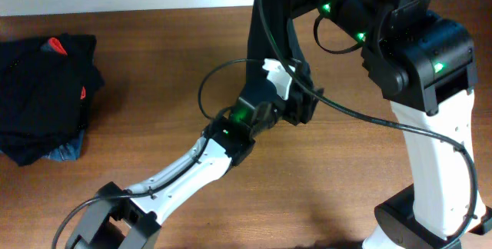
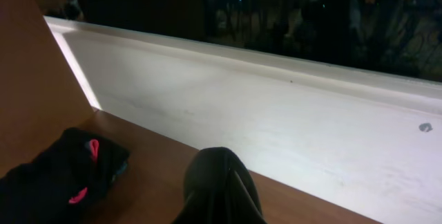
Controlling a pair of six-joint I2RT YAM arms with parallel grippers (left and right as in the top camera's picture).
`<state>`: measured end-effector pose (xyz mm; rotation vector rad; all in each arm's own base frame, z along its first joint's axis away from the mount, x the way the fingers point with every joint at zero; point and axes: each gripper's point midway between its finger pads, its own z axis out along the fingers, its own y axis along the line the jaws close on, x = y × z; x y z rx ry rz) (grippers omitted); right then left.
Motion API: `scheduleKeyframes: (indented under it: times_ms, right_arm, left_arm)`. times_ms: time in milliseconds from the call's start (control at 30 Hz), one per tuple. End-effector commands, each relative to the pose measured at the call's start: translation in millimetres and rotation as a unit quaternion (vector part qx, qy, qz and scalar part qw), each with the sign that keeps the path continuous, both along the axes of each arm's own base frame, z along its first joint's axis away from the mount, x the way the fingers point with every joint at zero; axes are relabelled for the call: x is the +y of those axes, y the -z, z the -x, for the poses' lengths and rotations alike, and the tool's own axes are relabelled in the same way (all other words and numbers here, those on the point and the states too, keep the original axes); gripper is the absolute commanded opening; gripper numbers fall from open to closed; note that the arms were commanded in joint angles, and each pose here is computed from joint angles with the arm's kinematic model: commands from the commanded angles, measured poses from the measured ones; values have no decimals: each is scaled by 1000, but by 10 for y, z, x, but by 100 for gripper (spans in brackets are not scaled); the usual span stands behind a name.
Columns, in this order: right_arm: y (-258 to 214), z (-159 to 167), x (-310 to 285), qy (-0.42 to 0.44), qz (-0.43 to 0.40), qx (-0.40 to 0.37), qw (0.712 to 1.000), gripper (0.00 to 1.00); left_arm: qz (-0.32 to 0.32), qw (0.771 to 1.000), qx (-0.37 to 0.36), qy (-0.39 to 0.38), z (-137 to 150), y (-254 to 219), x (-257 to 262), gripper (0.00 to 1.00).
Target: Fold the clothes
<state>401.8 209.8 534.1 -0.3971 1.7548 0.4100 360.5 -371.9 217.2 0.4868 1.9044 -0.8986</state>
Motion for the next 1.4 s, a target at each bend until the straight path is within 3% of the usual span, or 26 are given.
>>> scheduleKeyframes:
  times_ms: [0, 200, 367, 633, 767, 867, 1133, 1167, 1200, 1300, 1333, 1367]
  right_arm:
    - [-157, 64, -40, 16, -25, -12, 999, 4]
    - [-207, 94, 26, 10, -29, -21, 999, 4]
    - [-313, 76, -77, 53, -31, -42, 997, 4]
    - [-313, 111, -83, 51, -31, -40, 997, 4]
    - [-312, 111, -83, 51, -30, -40, 997, 4]
    - [-311, 111, -84, 51, -30, -39, 997, 4]
    - [-286, 63, -211, 87, -17, -41, 995, 4]
    - [-287, 62, -211, 87, -17, -41, 995, 4]
    - [-286, 62, -211, 87, -17, -41, 995, 4]
    - [-269, 53, -209, 88, -15, -39, 995, 4]
    - [-253, 32, -226, 95, -13, -37, 995, 4]
    - [-238, 17, -223, 97, -12, -36, 995, 4]
  left_arm:
    - [12, 1000, -11, -6, 97, -170, -82, 73]
    - [-10, 998, -8, -57, 22, -83, 13, 72]
    - [-45, 992, 3, -116, -169, 66, 293, 72]
    - [-51, 983, 14, -174, -532, 113, 773, 71]
    - [-51, 983, 14, -177, -548, 114, 797, 22]
    - [-51, 983, 14, -178, -550, 113, 800, 1]
    - [-83, 979, 20, -186, -529, 204, 894, 1]
    - [-78, 981, 21, -175, -507, 187, 857, 6]
    - [-69, 985, 25, -154, -466, 169, 789, 32]
    - [-50, 994, 36, -95, -338, 147, 609, 65]
    - [-43, 996, 42, -69, -272, 145, 537, 85]
    - [-39, 997, 45, -56, -238, 142, 501, 93]
